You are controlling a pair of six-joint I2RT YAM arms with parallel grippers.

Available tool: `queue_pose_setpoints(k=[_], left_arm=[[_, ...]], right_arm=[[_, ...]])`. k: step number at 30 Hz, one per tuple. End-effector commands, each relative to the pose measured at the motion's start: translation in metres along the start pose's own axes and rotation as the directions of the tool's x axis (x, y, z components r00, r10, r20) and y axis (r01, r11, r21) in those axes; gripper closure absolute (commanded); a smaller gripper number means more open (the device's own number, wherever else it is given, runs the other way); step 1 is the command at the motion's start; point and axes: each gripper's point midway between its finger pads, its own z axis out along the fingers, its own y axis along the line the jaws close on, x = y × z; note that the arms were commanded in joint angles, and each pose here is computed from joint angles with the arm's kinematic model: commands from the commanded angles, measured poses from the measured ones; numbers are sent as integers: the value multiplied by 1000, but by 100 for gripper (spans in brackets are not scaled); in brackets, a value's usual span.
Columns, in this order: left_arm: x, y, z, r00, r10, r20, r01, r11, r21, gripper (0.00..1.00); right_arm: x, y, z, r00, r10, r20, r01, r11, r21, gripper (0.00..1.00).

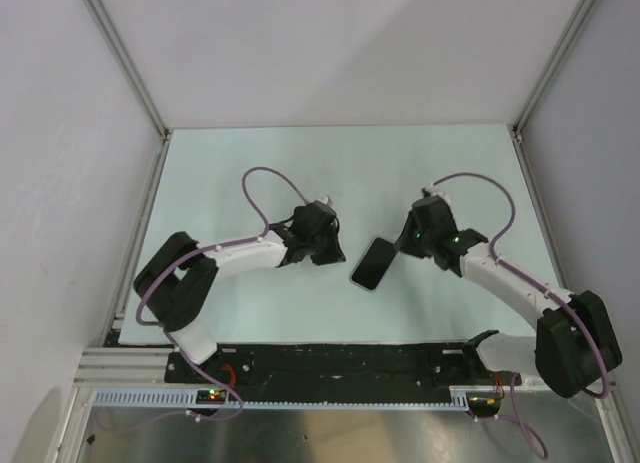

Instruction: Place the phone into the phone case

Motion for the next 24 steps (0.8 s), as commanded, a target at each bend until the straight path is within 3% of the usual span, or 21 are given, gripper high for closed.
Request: queue_pose_setpoints(k=[1, 11, 24], left_arm=[[-5, 13, -23, 997, 21, 75, -17, 999, -49, 94], [54, 10, -22, 998, 51, -27, -52, 998, -43, 96], [61, -16, 3, 993, 65, -96, -63, 998, 25, 96]], right_arm=[[-64, -12, 15, 995, 7, 101, -5, 1000, -19, 75], [-86, -24, 85, 1000, 23, -9, -23, 1000, -11, 79], [-25, -27, 94, 987, -32, -156, 37, 999, 28, 83]])
